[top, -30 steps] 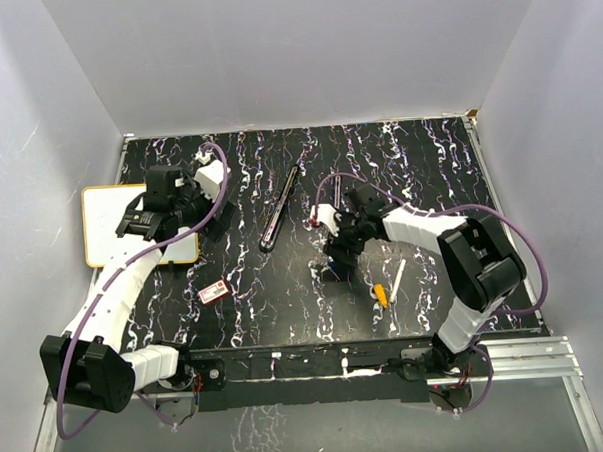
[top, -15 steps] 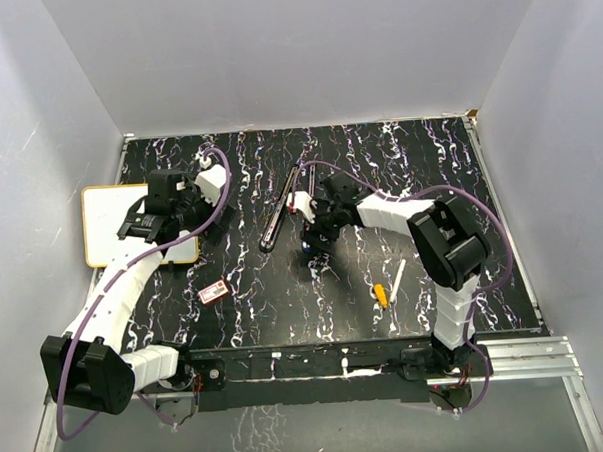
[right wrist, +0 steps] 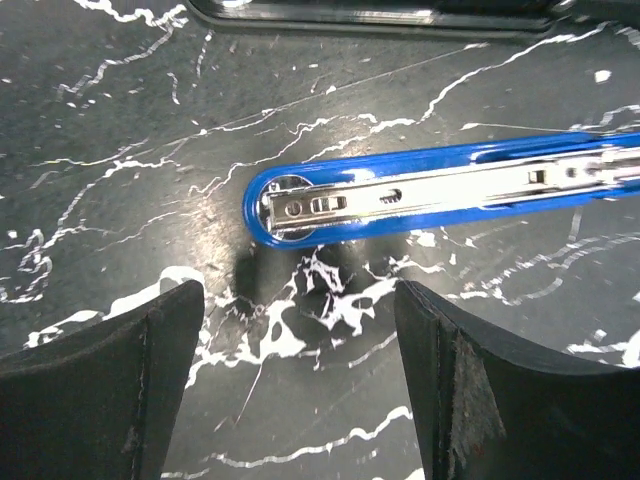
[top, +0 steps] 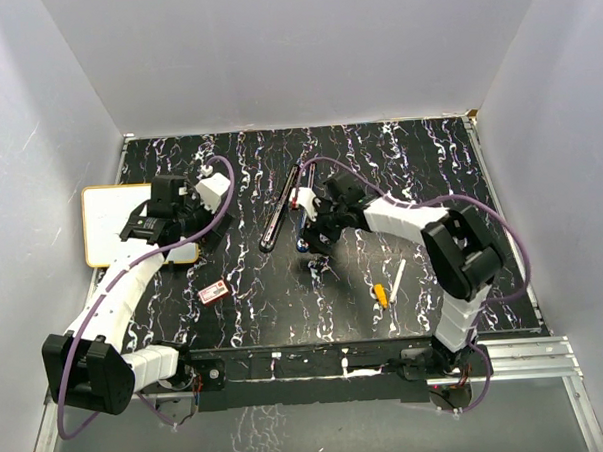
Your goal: Load the staples into the stapler
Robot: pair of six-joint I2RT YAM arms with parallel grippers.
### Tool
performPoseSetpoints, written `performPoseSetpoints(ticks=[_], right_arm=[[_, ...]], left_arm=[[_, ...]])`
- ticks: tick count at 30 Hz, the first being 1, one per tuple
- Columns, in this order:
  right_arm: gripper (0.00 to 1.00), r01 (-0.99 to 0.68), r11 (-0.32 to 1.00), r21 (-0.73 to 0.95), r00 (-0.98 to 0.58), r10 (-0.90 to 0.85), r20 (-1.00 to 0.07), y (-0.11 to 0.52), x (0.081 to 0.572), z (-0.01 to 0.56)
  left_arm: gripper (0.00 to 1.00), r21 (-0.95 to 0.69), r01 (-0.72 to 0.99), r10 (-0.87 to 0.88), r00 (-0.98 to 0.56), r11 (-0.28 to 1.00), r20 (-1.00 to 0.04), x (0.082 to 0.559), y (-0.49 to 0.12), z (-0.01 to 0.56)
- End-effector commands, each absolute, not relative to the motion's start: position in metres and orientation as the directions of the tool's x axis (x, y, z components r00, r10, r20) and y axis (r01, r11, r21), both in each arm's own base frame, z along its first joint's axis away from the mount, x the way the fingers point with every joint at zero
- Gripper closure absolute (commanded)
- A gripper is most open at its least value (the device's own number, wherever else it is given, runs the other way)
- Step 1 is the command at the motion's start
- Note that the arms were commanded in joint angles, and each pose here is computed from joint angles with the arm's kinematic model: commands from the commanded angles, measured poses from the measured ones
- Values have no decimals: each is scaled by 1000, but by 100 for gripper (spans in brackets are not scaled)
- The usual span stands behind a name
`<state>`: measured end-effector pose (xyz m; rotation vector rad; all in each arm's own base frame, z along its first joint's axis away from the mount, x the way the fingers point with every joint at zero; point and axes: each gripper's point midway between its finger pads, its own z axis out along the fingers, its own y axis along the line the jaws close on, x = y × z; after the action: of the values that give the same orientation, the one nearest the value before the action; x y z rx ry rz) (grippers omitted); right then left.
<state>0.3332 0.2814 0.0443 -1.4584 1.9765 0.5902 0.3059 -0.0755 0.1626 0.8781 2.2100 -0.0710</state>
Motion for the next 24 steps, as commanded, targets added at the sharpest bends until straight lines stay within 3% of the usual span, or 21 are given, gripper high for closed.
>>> performPoseSetpoints(ticks=[1, 11, 17, 24], right_arm=[[20, -947, 309, -92, -130, -625, -770, 278, 333, 103], [14, -870, 458, -183, -134, -577, -806, 224, 325, 150], [11, -848, 508, -152, -142, -495, -857, 196, 314, 168], [4, -832, 548, -84, -178, -407, -896, 172, 316, 173]], left_arm=[[3, 212, 637, 595, -477, 741, -647, 297, -75, 163], [3, 110, 800, 709, -447, 589, -546, 251, -81, 124], [3, 56, 882, 807, -399, 467, -436, 216, -70, 94], [4, -4, 909, 863, -397, 417, -312, 197, -55, 59]])
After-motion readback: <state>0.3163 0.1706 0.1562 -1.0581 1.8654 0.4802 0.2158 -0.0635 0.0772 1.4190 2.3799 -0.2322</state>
